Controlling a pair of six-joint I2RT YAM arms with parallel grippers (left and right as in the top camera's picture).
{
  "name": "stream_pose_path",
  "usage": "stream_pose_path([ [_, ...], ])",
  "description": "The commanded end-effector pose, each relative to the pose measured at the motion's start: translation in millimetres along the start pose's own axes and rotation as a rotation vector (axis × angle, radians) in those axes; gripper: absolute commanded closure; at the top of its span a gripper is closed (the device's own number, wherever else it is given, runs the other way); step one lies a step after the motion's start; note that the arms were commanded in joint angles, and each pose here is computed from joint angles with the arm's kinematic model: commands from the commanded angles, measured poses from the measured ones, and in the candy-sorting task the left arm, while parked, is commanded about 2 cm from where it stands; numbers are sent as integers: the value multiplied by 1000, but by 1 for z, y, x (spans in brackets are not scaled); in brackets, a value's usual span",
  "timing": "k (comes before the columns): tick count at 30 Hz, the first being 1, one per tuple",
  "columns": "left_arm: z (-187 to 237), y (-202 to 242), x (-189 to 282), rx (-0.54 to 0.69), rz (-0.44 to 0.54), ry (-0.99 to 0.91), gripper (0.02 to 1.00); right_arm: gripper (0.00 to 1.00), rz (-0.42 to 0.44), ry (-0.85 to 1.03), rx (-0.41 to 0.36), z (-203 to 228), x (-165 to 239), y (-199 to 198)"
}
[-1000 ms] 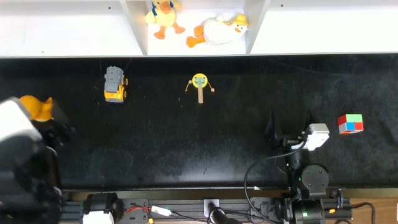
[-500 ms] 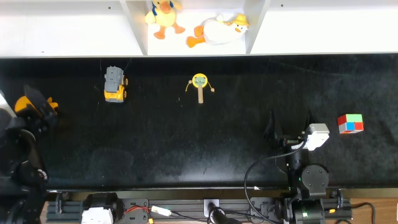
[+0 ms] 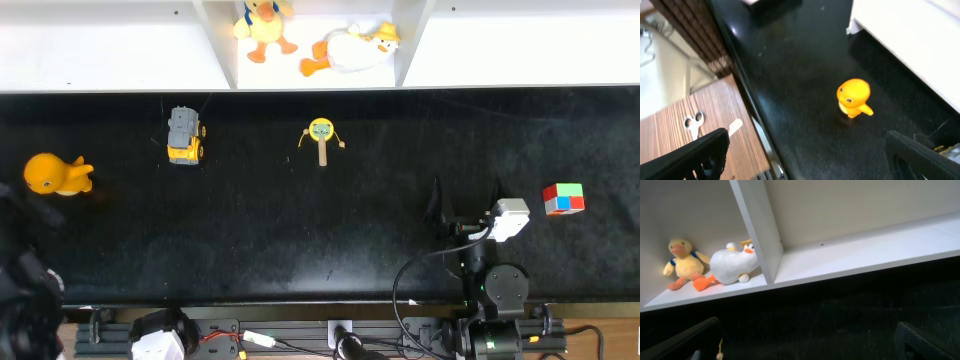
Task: Store Toys
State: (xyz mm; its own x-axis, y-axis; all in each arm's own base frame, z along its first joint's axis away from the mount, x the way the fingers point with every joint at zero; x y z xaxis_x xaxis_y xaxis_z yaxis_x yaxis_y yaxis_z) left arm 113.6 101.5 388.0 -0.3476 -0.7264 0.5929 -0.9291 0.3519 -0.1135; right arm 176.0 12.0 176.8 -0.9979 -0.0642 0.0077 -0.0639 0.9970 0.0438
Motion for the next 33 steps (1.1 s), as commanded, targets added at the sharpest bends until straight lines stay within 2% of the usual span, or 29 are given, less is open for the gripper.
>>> stream_pose_path([
  [1, 15, -9, -31, -4, -19, 129, 23, 5, 5, 2, -7, 4, 0, 0],
  [3, 19, -12, -44, -26, -17, 137, 25, 5, 5, 2, -7, 4, 0, 0],
  [6, 26, -22, -65, -113, 37, 143, 27, 7, 5, 2, -7, 4, 0, 0],
  [10, 37, -28, -92, -168, 122, 177, 25, 5, 5, 2, -7, 4, 0, 0],
  [17, 44, -15, -130, -252, 206, 277, 23, 5, 5, 2, -7, 4, 0, 0],
  [24, 54, -16, -154, -365, 398, 360, 23, 5, 5, 2, -7, 4, 0, 0],
  [33, 66, -21, -192, -480, 430, 430, 23, 5, 5, 2, -8, 4, 0, 0],
])
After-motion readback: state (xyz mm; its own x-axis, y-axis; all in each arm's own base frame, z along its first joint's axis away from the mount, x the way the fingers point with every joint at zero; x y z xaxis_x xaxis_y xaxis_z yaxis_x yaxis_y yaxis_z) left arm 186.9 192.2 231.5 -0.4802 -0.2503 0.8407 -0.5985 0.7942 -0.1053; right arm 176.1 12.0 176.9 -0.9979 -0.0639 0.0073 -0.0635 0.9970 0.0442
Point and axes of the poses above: each gripper's point midway between its finger pads, its own x axis back along the fingers, its own y axis along the line the jaws close on, z = x × y, the point moved 7 cm from there along x, back along the fingers, and after that the axes turned 12 degrees about x, right-handed, at the moved point
